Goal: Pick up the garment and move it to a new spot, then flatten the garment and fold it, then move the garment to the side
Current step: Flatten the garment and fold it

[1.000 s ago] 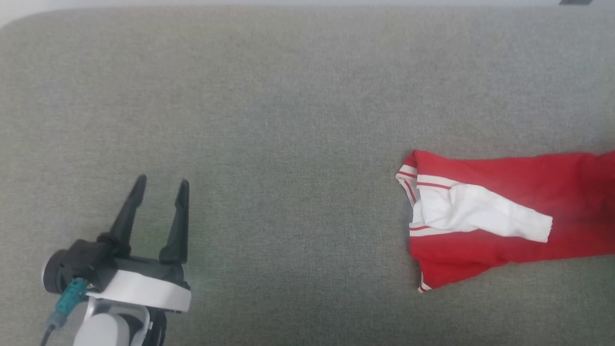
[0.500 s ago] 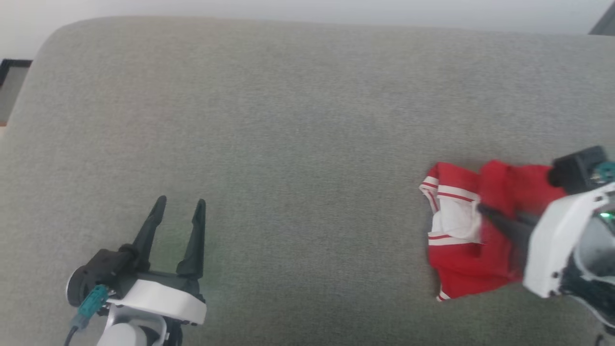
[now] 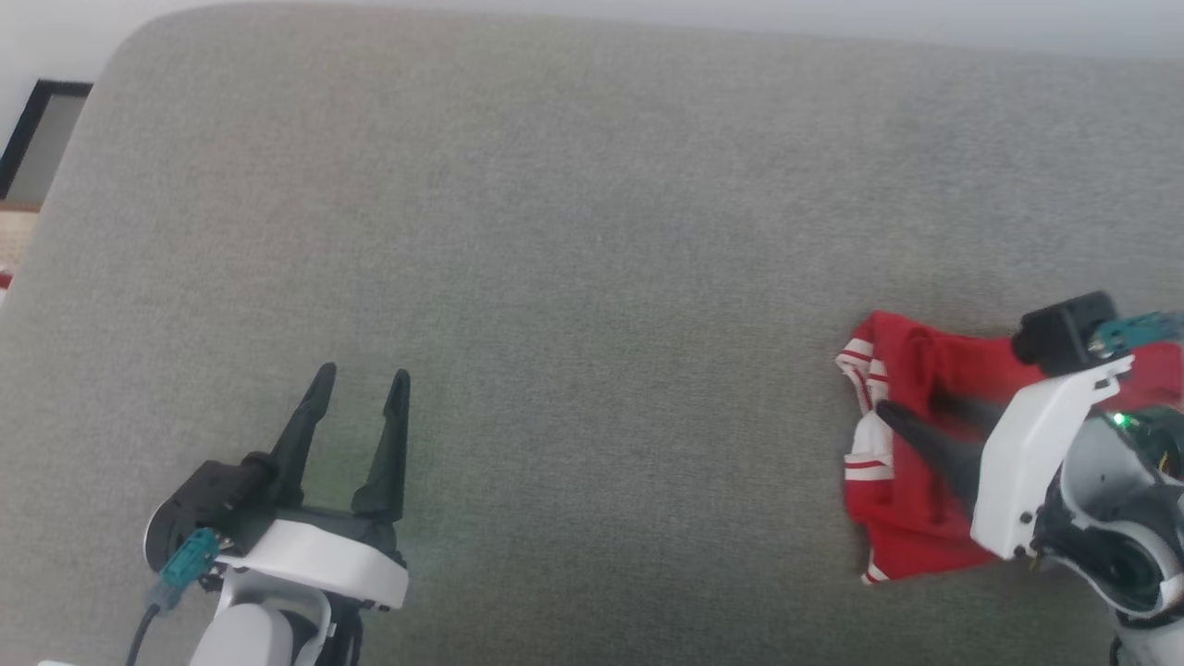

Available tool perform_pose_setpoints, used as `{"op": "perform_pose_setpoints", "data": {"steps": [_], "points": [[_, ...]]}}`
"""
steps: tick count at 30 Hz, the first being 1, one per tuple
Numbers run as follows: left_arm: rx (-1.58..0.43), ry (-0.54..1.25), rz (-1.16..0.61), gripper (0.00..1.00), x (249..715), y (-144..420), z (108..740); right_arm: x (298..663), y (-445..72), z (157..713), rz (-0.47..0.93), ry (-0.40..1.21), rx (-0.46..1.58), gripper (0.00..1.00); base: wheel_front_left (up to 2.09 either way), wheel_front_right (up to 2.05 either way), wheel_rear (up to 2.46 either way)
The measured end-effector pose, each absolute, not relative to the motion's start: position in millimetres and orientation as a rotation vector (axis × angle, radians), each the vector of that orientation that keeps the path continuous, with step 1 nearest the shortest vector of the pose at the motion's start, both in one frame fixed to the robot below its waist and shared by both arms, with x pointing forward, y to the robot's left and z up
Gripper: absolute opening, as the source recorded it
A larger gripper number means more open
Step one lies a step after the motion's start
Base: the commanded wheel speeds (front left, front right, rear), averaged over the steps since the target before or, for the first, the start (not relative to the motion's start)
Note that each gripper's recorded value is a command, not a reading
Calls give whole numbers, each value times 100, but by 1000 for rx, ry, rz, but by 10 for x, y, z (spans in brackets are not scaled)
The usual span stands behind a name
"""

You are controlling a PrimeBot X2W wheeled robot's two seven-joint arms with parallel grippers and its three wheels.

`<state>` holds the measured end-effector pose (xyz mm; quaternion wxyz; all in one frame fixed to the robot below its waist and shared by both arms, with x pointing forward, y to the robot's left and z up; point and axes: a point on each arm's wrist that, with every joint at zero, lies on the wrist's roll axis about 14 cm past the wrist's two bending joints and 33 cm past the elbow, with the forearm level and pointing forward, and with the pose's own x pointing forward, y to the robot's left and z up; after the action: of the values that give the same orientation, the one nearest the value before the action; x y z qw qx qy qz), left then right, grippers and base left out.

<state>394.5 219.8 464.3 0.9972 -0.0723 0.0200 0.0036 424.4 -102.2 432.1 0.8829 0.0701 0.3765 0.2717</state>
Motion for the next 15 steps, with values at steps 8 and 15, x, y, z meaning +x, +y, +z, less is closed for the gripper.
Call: {"op": "perform_pose_setpoints", "data": {"steps": [8,15], "points": [[-158,36,-7,100,3920,2185,4671,4404,-1253,4753,499,566,202,100,0,0,0],[-187,17,-23,100,3845,2134,4750,4405,-1606,5000,381,339,194,100,0,0,0]]}}
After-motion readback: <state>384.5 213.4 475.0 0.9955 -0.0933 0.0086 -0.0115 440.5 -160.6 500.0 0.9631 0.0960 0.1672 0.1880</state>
